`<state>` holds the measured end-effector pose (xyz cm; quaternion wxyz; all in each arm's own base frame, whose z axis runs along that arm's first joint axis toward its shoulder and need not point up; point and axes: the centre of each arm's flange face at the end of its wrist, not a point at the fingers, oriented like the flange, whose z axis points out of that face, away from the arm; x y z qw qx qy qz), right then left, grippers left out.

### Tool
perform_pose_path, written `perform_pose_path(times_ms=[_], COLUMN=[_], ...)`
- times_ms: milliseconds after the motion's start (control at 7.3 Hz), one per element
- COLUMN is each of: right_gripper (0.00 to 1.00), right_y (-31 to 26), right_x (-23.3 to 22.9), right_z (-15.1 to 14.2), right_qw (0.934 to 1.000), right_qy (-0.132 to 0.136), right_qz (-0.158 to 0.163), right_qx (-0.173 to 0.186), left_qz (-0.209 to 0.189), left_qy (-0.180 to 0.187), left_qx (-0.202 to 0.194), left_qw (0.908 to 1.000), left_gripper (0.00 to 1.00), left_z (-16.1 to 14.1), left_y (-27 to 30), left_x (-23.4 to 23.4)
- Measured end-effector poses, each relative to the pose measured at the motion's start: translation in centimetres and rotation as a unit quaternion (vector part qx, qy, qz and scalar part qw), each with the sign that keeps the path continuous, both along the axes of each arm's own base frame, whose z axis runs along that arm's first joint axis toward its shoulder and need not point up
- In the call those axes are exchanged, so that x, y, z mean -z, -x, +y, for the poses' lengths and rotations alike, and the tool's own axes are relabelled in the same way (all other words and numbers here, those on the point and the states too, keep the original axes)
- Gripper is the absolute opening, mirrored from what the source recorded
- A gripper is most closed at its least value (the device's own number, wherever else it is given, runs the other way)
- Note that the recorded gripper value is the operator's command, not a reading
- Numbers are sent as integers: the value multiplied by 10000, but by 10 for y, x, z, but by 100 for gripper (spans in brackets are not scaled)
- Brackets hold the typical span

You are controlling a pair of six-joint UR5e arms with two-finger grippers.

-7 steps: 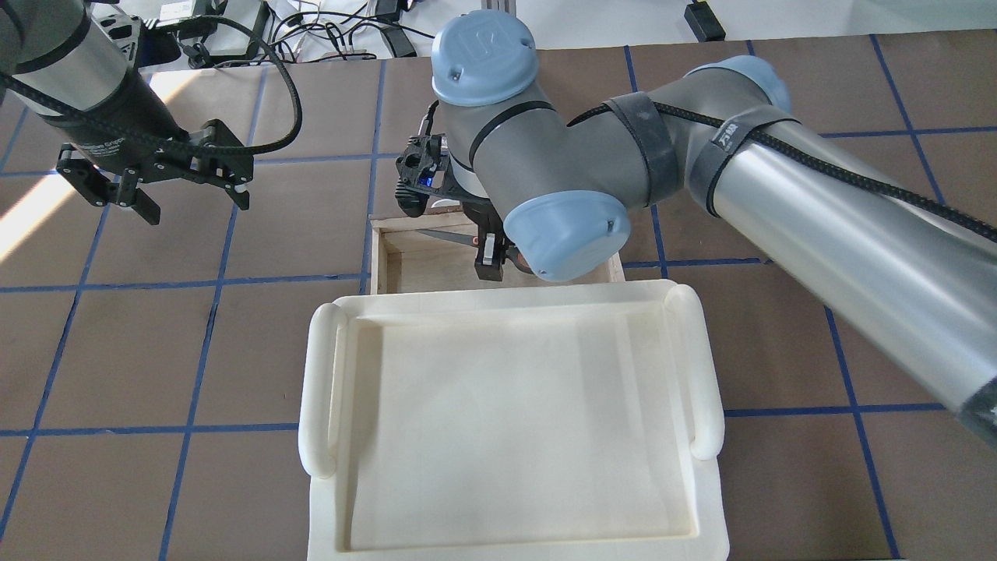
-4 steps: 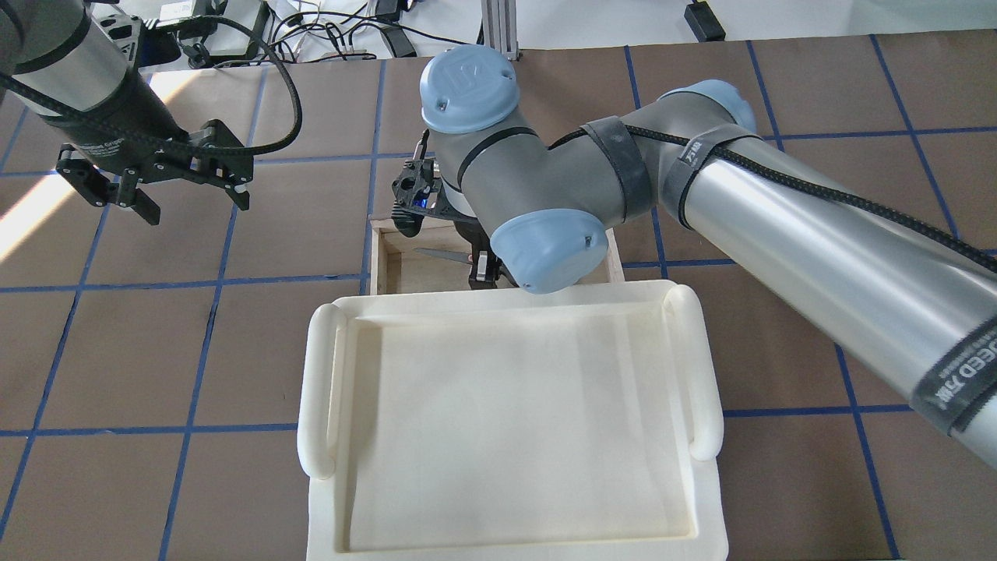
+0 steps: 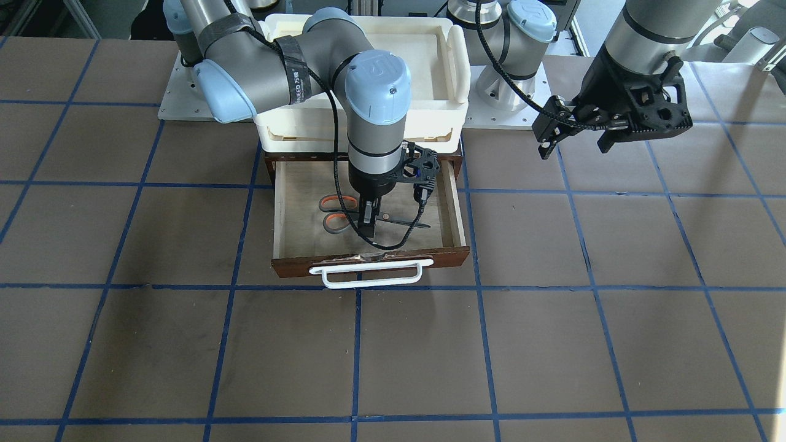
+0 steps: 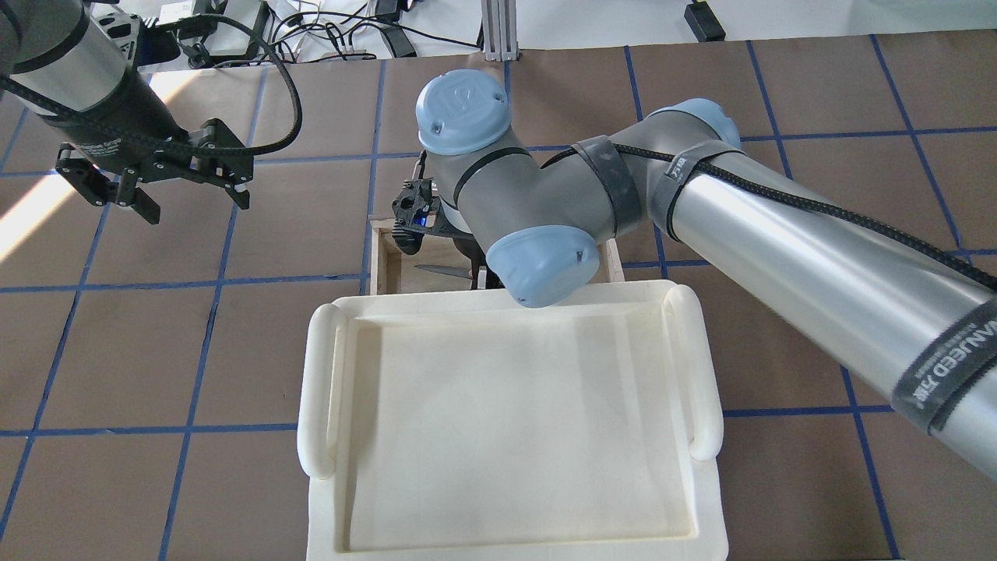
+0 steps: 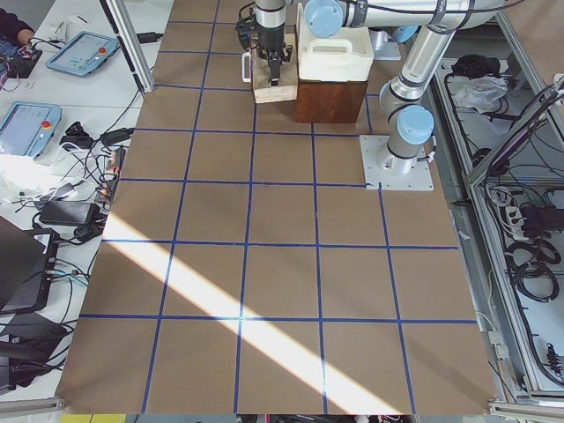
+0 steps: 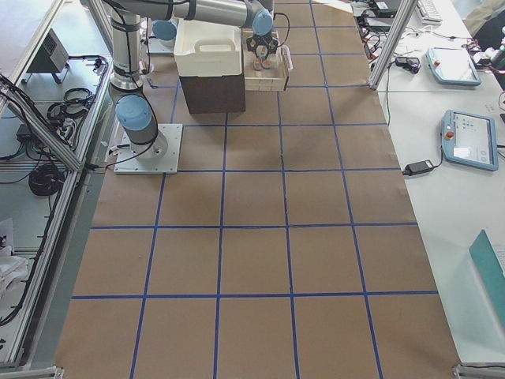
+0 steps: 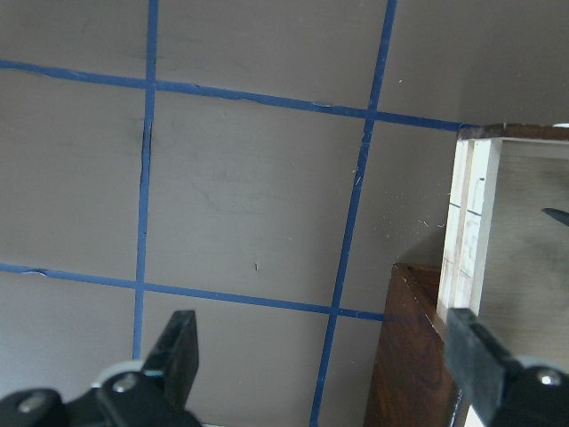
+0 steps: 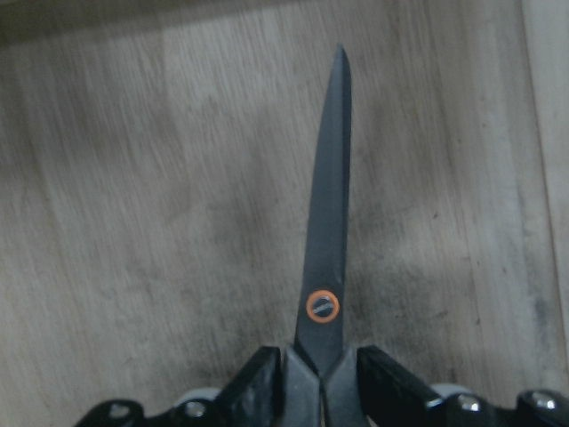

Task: Put scissors in drawer and close it
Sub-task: 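Lower the scissors into the open drawer with the right gripper, then open the right gripper and raise it away from the drawer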

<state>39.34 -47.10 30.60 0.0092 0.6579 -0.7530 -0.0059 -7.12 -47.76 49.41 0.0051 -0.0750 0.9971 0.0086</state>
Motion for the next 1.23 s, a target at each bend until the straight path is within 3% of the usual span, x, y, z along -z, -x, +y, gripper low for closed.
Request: perform_pose_path(times_ms=[685,821,958,1232], right_gripper=[0,25,95,100], right_y=[-9,-10,-10,-10], right_x=[24,27,26,22], right_z=[2,1,1,2], right_qw=[10000,10000,10000,10000], right_qy=[16,15,24,51], right_qz=[-7,-2,-3,-20], right_qx=[-59,-56,-45,-26], left_qz=[7,8,10,14], left_qy=[5,6,3,18], left_qx=[-6,-7,-5,-8], left_qw=[10000,10000,10000,10000], left_gripper=[100,100,100,100], left_z=[0,1,1,4], left_y=[0,0,1,1], left_x=[0,-1,-1,-2])
